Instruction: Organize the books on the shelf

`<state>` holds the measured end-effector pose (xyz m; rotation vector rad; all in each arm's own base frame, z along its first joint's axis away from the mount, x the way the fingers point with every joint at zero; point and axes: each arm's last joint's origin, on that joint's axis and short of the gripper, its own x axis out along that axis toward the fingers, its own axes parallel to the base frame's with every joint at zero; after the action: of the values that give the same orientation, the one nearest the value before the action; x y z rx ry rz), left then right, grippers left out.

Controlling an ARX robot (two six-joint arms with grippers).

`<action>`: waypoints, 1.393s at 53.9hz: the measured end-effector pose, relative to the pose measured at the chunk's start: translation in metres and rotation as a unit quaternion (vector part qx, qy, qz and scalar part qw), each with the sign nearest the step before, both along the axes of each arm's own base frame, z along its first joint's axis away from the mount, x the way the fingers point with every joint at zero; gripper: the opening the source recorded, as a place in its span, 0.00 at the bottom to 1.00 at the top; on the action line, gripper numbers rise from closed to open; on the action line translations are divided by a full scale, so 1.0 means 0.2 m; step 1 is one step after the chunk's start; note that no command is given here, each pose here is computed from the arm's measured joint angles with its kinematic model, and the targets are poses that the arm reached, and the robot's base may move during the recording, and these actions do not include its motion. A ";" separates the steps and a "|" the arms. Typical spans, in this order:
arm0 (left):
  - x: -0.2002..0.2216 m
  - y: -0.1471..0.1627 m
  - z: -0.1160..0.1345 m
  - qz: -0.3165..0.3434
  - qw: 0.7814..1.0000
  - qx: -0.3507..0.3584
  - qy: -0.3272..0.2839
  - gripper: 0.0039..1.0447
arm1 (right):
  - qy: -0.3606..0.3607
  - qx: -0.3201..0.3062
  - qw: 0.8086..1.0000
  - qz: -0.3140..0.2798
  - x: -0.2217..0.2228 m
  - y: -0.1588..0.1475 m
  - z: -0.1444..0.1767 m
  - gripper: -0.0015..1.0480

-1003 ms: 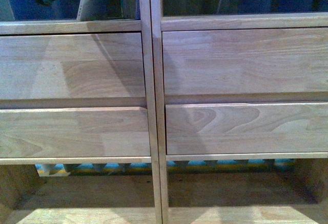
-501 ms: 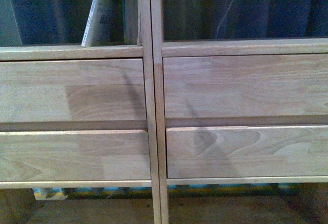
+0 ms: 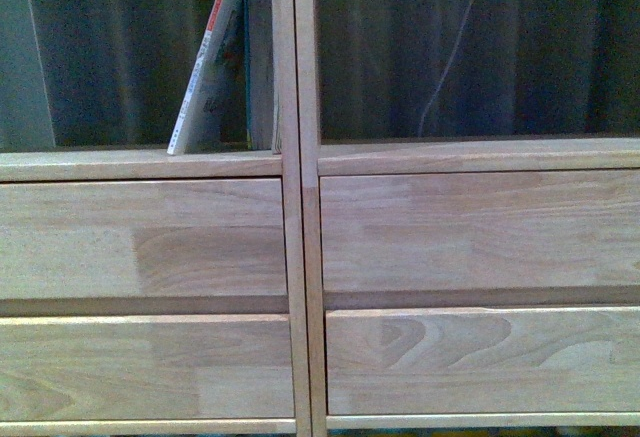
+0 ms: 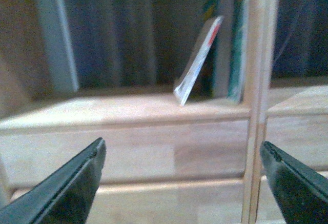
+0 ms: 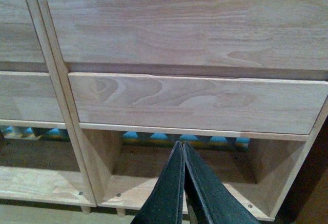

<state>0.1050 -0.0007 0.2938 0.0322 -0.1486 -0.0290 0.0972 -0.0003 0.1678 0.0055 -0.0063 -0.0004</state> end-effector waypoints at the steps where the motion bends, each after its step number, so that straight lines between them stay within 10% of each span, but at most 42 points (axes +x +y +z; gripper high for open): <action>1: -0.02 0.00 -0.03 0.010 1.000 -0.003 0.019 0.75 | 0.000 0.000 1.000 0.000 0.00 0.00 0.00 0.03; 25: -0.03 0.00 -0.39 0.016 0.997 -0.013 0.077 0.02 | 0.000 0.000 1.000 0.000 0.00 0.00 0.00 0.03; 75: -0.04 0.00 -0.64 0.016 0.997 -0.014 0.074 0.02 | 0.000 0.000 1.000 0.000 0.00 0.00 0.00 0.03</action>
<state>0.0974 0.0002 0.1665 0.0044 0.0006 0.0023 0.0972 -0.0002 0.1678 0.0055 -0.0063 0.0000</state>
